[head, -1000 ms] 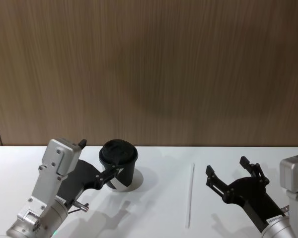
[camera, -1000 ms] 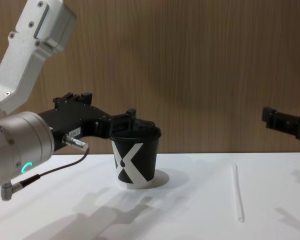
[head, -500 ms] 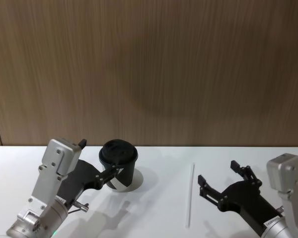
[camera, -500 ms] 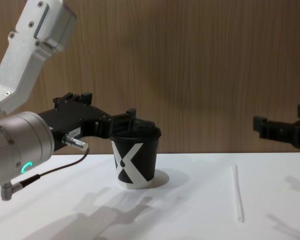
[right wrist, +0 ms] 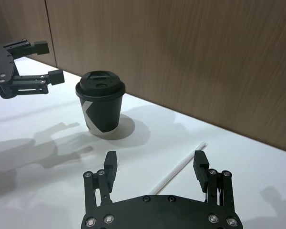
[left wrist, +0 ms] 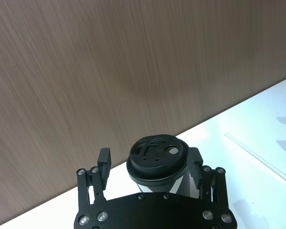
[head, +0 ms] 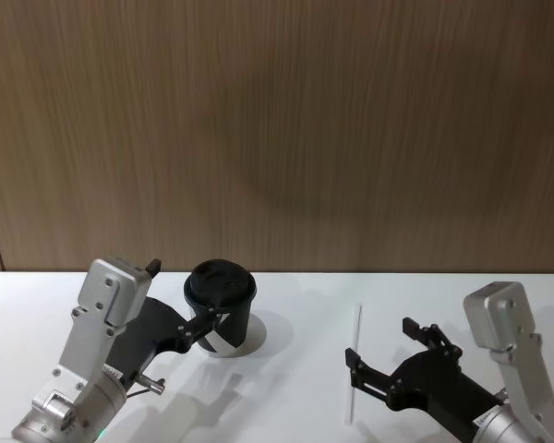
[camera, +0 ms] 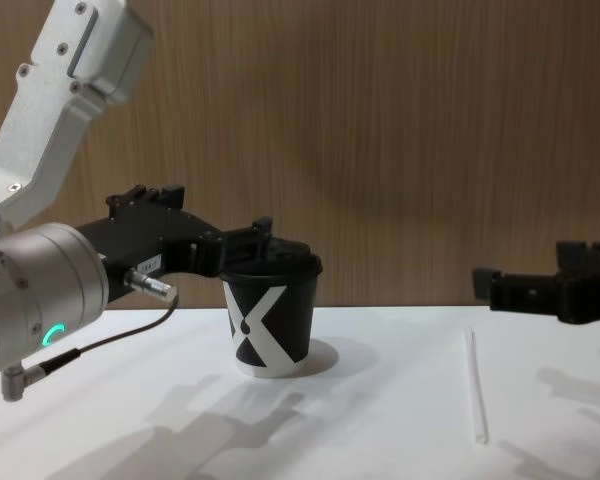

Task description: Pick up the straw with one hand, pass it to the other hand, and insert it into the cup.

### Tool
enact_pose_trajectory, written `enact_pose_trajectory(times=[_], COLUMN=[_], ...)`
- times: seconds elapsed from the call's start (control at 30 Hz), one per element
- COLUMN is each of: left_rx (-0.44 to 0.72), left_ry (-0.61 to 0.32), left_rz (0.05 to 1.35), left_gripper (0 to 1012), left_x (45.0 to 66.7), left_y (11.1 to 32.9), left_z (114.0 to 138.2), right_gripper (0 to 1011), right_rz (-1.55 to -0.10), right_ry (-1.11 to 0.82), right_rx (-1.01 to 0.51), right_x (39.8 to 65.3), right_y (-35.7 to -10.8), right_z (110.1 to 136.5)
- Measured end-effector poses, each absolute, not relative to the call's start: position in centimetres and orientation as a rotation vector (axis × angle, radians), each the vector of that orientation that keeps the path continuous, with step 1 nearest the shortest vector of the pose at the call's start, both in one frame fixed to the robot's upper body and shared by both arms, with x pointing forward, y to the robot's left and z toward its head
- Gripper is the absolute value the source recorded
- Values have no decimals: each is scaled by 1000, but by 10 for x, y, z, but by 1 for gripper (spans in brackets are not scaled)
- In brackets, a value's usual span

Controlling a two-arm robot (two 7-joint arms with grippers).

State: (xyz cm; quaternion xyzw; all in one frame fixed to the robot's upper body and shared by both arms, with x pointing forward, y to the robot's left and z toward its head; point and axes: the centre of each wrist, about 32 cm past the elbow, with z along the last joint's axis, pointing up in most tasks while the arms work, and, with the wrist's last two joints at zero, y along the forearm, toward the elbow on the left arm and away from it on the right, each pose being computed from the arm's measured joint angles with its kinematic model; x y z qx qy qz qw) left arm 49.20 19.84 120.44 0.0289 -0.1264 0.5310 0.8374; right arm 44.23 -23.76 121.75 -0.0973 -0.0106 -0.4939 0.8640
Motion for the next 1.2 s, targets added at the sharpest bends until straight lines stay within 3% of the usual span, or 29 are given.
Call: enact_pose_trajectory(times=[0.6,1.2], left_rx=[61,61], left_ry=[-268,-268], left_rz=[1124,1124], left_gripper=[1000,1000], left_x=[492,492], left_y=[198,198], left_z=[1204,1204], right_gripper=[1001,1001], right_rz=[-1042,-985], right_ry=[213,126], right_rx=[-242,-361], right_x=[450,457], right_y=[-221,-212], right_z=[1227,1216])
